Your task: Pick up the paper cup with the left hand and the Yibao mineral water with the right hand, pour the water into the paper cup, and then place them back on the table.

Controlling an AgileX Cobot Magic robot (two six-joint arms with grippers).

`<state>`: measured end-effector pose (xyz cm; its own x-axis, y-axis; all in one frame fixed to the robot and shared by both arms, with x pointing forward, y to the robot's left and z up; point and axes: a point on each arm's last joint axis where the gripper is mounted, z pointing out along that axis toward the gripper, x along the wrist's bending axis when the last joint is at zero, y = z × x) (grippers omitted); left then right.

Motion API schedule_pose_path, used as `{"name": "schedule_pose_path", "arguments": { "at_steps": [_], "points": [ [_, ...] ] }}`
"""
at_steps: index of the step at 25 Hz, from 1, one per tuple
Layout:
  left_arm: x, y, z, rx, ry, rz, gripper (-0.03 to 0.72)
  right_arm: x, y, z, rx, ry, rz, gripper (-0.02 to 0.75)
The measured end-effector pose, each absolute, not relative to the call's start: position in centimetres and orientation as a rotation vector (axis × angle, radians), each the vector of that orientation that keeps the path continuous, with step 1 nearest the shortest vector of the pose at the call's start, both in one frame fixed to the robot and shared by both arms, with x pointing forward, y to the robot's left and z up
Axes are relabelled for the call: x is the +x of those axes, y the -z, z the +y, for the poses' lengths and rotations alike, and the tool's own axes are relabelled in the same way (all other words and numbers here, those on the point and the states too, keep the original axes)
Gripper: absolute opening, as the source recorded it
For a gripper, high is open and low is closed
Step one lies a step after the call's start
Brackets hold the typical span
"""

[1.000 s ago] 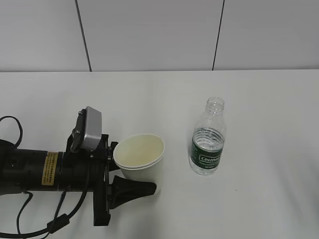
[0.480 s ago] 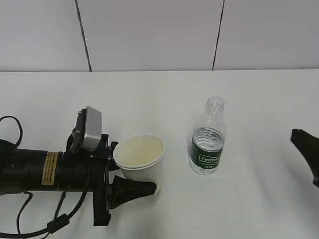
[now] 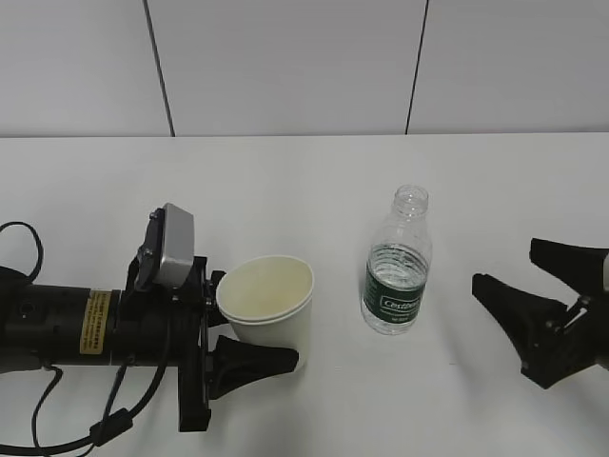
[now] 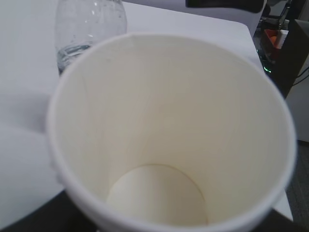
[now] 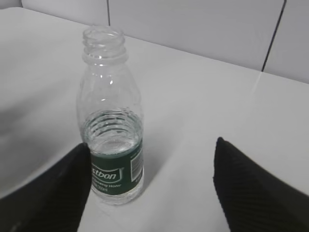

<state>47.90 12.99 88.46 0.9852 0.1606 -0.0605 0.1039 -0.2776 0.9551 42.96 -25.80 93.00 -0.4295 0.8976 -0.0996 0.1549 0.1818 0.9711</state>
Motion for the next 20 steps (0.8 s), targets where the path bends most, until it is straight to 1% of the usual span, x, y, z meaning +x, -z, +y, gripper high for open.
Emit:
{"name": "schedule_pose_path", "arguments": {
  "at_steps": [8, 20],
  "points": [
    [47.9, -88.5, 13.0, 1.856, -0.055, 0.192, 0.424, 44.3, -90.0, -25.0, 1.011, -1.328, 1.888, 0.577],
    [47.9, -88.5, 13.0, 1.855, -0.056, 0.194, 0.424, 47.1, -88.3, -24.7, 1.001, -1.334, 1.932, 0.577]
  ]
}}
